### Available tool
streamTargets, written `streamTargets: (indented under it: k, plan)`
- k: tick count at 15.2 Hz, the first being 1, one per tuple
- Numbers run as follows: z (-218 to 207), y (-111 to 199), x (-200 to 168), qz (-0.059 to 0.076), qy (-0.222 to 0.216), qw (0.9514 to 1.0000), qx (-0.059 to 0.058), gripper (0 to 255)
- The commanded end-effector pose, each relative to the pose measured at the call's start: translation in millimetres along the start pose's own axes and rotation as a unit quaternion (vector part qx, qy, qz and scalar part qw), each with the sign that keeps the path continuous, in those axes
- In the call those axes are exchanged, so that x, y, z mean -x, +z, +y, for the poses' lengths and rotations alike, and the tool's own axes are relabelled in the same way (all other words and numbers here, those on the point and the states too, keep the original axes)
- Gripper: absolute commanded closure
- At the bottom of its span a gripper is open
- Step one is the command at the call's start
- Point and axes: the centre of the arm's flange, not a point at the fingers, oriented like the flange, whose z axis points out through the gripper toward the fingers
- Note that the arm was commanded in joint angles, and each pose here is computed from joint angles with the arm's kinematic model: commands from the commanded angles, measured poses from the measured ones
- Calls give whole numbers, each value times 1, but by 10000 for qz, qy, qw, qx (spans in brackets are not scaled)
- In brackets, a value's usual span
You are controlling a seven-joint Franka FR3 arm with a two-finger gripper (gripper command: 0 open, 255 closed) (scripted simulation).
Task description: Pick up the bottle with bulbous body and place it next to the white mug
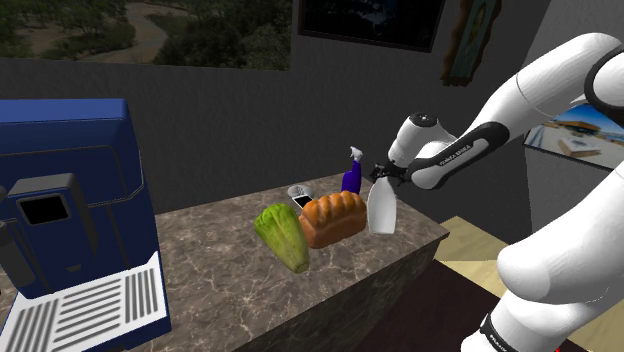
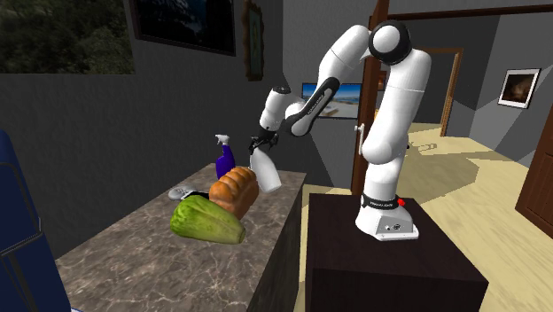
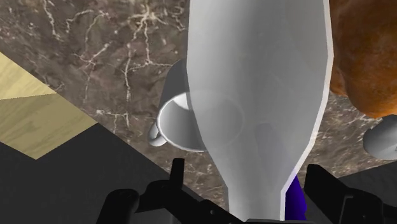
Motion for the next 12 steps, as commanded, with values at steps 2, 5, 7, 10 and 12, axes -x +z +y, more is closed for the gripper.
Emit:
streamTargets:
  k: [2, 5, 7, 10, 12]
  plan:
    - [0, 2, 0, 2, -1, 10000, -2, 0]
    - [0, 2, 0, 2, -1, 10000, -2, 0]
    - [0, 3, 0, 2, -2, 10000, -3, 255]
    - [1, 3, 1, 2, -2, 10000, -3, 255]
    - [1, 3, 1, 2, -2, 10000, -3, 255]
